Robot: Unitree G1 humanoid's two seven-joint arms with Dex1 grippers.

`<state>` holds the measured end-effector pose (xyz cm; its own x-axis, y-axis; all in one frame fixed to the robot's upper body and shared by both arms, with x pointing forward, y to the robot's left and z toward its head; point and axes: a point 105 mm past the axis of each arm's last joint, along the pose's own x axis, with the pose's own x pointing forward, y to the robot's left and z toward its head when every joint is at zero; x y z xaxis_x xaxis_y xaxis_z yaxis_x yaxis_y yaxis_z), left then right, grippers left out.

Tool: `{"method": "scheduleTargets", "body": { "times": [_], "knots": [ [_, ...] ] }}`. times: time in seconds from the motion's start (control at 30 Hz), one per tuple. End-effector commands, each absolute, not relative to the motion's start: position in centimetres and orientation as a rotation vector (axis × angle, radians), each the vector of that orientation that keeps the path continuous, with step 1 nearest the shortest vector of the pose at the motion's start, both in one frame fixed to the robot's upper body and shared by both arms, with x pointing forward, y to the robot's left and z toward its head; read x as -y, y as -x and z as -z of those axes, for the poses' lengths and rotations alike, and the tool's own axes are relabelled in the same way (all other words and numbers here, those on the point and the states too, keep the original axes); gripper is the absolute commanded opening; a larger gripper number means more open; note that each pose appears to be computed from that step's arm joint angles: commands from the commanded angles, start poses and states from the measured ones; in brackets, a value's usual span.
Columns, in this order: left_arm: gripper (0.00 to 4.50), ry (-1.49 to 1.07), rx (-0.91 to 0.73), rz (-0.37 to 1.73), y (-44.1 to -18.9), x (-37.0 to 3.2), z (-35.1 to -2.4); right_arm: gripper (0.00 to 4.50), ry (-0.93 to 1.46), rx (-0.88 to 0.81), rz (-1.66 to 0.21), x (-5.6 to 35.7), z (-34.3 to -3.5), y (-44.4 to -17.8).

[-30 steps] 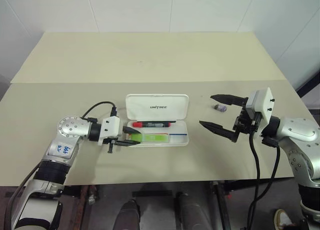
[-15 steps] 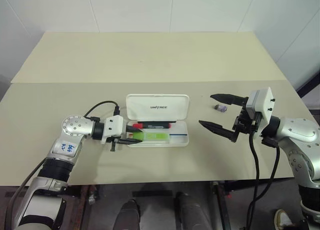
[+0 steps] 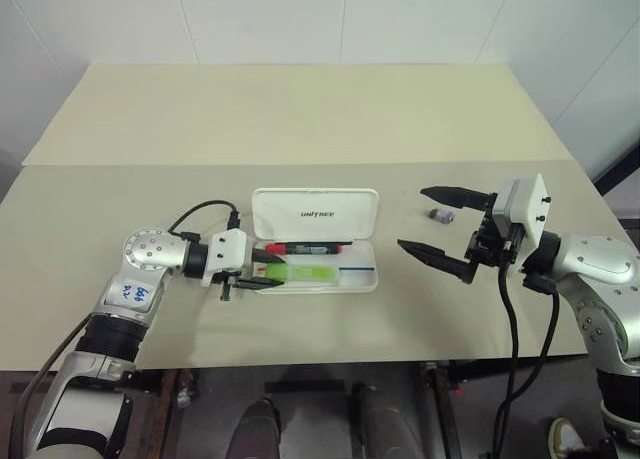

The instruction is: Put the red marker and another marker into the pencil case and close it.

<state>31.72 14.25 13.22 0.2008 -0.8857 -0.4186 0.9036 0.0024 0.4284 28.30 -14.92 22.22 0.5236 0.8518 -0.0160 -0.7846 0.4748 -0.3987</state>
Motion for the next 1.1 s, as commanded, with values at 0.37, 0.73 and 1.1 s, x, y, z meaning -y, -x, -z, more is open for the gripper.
{"method": "scheduleTargets", "body": {
  "times": [0.37, 0.73, 1.1],
  "knots": [
    [3.59, -0.723, 0.027, 1.379, -32.1, -14.4, -14.8, 4.5, 0.398, 0.244, -1.003, 14.8, -23.1, -28.3],
    [3.59, -0.576, 0.099, 1.261, -33.4, -14.4, -16.8, 4.5, 0.388, 0.248, -1.021, 14.4, -23.1, -28.6],
    [3.59, -0.697, 0.035, 1.306, -32.9, -14.5, -14.7, 4.5, 0.394, 0.254, -1.019, 14.4, -23.3, -28.6]
  ]
}}
